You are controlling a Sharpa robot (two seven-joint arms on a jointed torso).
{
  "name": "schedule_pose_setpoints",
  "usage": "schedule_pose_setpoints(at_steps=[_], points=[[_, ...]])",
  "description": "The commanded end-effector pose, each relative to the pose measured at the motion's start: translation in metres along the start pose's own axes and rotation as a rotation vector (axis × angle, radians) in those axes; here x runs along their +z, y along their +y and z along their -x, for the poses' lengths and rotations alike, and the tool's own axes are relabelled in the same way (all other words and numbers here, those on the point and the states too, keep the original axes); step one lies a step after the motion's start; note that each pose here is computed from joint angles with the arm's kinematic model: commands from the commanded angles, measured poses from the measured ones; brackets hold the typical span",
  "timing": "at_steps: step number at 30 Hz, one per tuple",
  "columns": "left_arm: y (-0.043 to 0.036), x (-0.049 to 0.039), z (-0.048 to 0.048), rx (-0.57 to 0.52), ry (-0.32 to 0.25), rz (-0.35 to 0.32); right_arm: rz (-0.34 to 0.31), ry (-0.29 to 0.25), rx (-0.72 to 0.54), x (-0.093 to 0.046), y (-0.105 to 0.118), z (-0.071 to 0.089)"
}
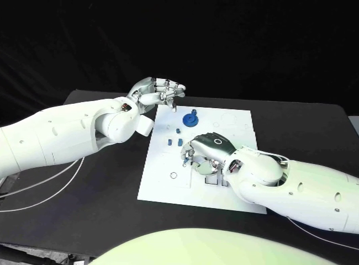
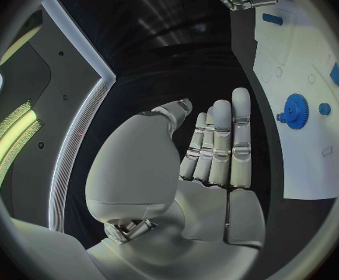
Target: Assemble the parts on the task board
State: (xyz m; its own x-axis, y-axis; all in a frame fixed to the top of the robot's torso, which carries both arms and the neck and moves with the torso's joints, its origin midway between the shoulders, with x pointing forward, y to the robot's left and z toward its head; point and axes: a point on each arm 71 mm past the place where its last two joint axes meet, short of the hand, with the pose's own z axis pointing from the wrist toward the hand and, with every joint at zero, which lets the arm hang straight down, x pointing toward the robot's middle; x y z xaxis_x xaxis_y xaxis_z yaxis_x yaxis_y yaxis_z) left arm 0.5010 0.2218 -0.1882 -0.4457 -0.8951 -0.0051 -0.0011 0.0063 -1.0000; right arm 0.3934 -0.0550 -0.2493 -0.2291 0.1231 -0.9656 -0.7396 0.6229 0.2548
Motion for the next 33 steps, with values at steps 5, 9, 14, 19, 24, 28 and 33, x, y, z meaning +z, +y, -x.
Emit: schedule_pose_setpoints(at_steps=[5, 9, 14, 19, 24, 28, 33], points=[[-0.0007, 0.0005, -0.0026, -0.012, 0.022, -0.002, 0.007, 0.045, -0.011, 0.0, 0.001, -0.005], [-0.0006, 0.0007, -0.0029, -0.012, 0.023, -0.001, 0.008, 0.05, -0.01, 0.0, 0.001, -0.006], [-0.0005, 0.0008, -0.0029, -0.012, 0.024, -0.001, 0.008, 0.055, -0.009, 0.001, 0.002, -0.008], [-0.0005, 0.0007, -0.0028, -0.012, 0.025, 0.0, 0.004, 0.061, -0.009, 0.002, 0.001, -0.009], [-0.0005, 0.0005, -0.0027, -0.012, 0.024, 0.0, 0.003, 0.066, -0.01, 0.003, 0.002, -0.011], [-0.0005, 0.0004, -0.0027, -0.012, 0.026, 0.001, 0.002, 0.074, -0.013, 0.004, 0.002, -0.013], [-0.0004, 0.0002, -0.0026, -0.012, 0.027, 0.003, 0.0, 0.088, -0.022, 0.006, 0.003, -0.015]])
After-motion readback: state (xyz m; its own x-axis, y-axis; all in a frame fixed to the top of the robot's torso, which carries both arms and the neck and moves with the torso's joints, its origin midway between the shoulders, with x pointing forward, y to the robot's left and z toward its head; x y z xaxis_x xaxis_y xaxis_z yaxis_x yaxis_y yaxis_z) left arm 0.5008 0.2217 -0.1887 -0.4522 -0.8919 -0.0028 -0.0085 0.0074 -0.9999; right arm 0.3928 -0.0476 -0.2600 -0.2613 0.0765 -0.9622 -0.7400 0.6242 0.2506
